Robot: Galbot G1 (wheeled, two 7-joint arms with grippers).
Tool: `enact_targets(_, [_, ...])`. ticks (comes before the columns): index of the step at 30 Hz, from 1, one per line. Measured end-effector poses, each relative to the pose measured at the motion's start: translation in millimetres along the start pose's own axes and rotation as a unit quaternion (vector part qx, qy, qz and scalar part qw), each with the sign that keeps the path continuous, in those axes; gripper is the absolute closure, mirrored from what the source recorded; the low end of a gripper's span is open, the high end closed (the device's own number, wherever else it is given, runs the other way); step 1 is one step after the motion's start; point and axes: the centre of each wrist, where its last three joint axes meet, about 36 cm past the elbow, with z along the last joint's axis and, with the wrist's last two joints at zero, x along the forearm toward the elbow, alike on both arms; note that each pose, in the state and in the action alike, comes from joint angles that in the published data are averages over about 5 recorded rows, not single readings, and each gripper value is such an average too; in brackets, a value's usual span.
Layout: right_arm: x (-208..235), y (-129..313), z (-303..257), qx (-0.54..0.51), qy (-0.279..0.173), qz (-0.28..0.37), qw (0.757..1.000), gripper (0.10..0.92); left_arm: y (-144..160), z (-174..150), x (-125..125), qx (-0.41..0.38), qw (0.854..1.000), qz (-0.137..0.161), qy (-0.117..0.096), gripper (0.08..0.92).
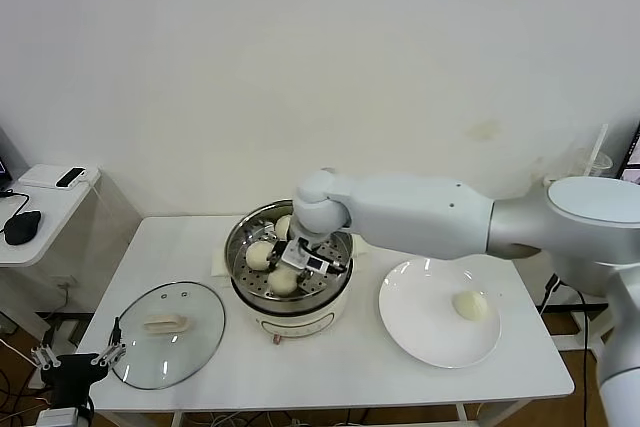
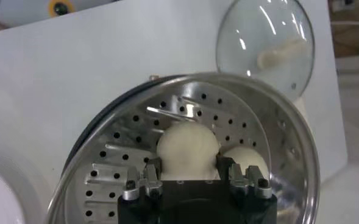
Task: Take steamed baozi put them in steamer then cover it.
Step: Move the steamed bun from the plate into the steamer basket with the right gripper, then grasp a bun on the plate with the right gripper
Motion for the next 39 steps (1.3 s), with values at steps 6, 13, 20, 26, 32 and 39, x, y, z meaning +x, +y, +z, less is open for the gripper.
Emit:
enact_targets(6, [-1.5, -1.9, -4.2, 0.011, -0.005, -0.007, 1.000, 0.417, -0.8, 0.9, -1.0, 0.002, 1.000, 0.001, 0.001, 0.177])
enact_targets(13, [7.0, -2.4, 1.2, 0.015, 0.000, -0.006, 1.000, 0.236, -0.4, 0.9, -2.1, 0.001, 1.000, 0.001, 0.000, 0.177])
enact_targets(20, [31.7, -2.2, 15.6, -0.002, 0.018, 0.009, 1.000, 0.200, 1.5, 0.1, -3.4, -0.002, 1.000, 0.001, -0.003, 0.177])
enact_targets(26, [69.7, 3.2, 37.2, -0.045, 0.051, 0.039, 0.997, 0.199, 2.3, -2.0, -6.2, -0.004, 1.000, 0.003, -0.008, 0.177])
enact_targets(32, [104.0, 33.3, 59.0, -0.135, 0.080, 0.049, 0.986, 0.200, 1.9, -4.2, -8.8, -0.004, 1.000, 0.007, -0.013, 0.177])
enact_targets(39, [132.2, 96.5, 82.0, -0.259, 0.107, 0.054, 0.958, 0.200, 2.0, -7.4, -12.4, -0.004, 1.000, 0.014, -0.020, 0.177])
